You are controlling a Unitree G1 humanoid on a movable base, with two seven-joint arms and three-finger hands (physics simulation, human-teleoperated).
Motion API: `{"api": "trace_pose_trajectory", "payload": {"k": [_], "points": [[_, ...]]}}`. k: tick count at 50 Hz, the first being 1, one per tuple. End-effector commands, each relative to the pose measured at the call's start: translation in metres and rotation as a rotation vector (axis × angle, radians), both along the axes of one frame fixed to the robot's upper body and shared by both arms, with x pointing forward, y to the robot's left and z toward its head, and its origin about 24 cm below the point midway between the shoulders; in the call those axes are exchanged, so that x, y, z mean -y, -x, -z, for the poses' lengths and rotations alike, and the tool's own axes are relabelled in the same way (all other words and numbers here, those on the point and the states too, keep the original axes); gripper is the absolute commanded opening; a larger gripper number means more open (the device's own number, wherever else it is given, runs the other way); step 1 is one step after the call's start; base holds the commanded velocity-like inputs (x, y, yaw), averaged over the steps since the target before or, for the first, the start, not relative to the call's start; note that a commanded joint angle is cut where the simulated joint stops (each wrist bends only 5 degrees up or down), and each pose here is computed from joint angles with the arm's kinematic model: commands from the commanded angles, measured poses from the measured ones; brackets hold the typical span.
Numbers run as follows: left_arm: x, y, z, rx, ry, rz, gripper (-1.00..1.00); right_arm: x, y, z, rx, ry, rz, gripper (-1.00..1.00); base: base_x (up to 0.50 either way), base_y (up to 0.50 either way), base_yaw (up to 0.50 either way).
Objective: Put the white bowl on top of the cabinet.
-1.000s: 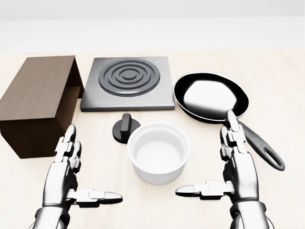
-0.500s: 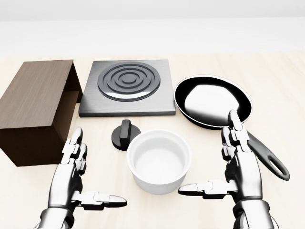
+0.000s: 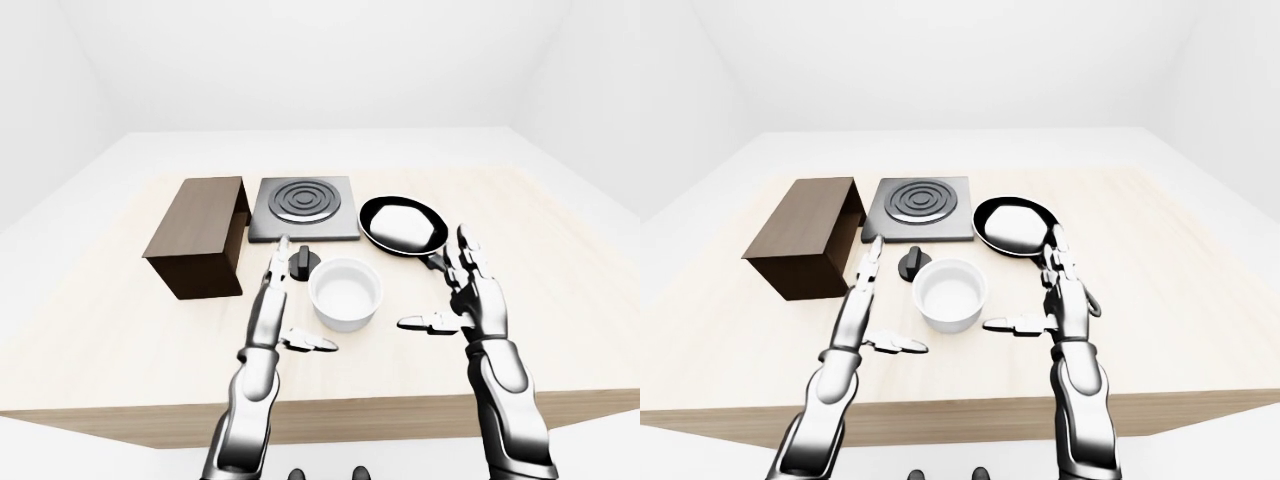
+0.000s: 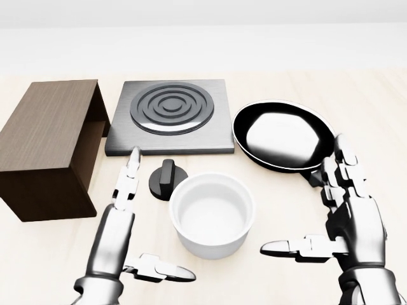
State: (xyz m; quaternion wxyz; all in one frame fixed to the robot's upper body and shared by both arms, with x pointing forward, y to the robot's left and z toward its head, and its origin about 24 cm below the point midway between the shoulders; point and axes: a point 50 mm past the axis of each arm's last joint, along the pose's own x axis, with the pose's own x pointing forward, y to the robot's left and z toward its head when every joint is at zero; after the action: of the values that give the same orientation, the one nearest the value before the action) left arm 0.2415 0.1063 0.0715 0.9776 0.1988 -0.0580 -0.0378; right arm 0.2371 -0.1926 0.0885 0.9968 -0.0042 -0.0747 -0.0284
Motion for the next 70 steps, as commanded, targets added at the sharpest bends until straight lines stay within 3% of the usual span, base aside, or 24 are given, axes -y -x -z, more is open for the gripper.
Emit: {"api": "trace_pose_trajectory", "payload": {"k": [1,9,12,14,19,21,24,26,27,28,34,39,47,61,64,70], "points": [[0.027,0.009,-0.029,0.168,-0.159,0.043,1.00,0.007,0.004,-0.012,0.049,0.008,0.008,1.00,0.00,0.00,0.00],[0.054,0.014,-0.041,0.262,-0.327,0.102,1.00,0.011,0.007,-0.016,0.068,0.014,0.012,1.00,0.00,0.00,0.00],[0.066,0.017,-0.036,0.260,-0.421,0.150,1.00,0.012,0.006,-0.017,0.071,0.014,0.020,1.00,0.00,0.00,0.00],[0.071,0.017,-0.035,0.254,-0.430,0.160,1.00,0.013,0.006,-0.018,0.075,0.012,0.020,1.00,0.00,0.00,0.00],[0.077,0.012,-0.032,0.254,-0.512,0.170,1.00,0.016,0.007,-0.021,0.091,0.008,0.025,1.00,0.00,0.00,0.00],[0.078,0.007,-0.040,0.312,-0.558,0.117,1.00,0.016,0.007,-0.022,0.095,0.005,0.026,1.00,0.00,0.00,0.00],[0.084,0.007,-0.043,0.331,-0.626,0.120,1.00,0.017,0.008,-0.023,0.102,0.003,0.028,1.00,0.00,0.00,0.00],[0.084,0.007,-0.043,0.328,-0.628,0.118,1.00,0.017,0.008,-0.024,0.102,0.003,0.028,1.00,0.00,0.00,0.00],[0.086,0.007,-0.043,0.340,-0.659,0.111,1.00,0.018,0.009,-0.024,0.106,0.003,0.029,1.00,0.00,0.00,0.00],[0.092,0.009,-0.038,0.334,-0.747,0.135,1.00,0.020,0.010,-0.026,0.115,0.002,0.034,1.00,0.00,0.00,0.00],[0.099,0.002,-0.015,0.265,-0.909,0.165,1.00,0.023,0.016,-0.033,0.148,0.001,0.039,1.00,0.00,0.00,0.00],[0.098,0.001,-0.020,0.294,-0.904,0.129,1.00,0.023,0.017,-0.034,0.152,-0.001,0.039,1.00,0.00,0.00,0.00],[0.103,0.000,0.000,0.246,-1.022,0.168,1.00,0.024,0.016,-0.035,0.157,-0.007,0.044,1.00,0.00,0.00,0.00],[0.103,-0.004,0.000,0.251,-1.049,0.151,1.00,0.024,0.017,-0.035,0.158,-0.006,0.044,1.00,0.00,0.00,0.00],[0.102,-0.007,0.012,0.221,-1.102,0.166,1.00,0.024,0.019,-0.037,0.168,-0.007,0.043,1.00,0.00,0.00,0.00],[0.101,-0.010,0.013,0.204,-1.086,0.165,1.00,0.024,0.019,-0.037,0.169,-0.009,0.043,1.00,0.00,0.00,0.00]]}}
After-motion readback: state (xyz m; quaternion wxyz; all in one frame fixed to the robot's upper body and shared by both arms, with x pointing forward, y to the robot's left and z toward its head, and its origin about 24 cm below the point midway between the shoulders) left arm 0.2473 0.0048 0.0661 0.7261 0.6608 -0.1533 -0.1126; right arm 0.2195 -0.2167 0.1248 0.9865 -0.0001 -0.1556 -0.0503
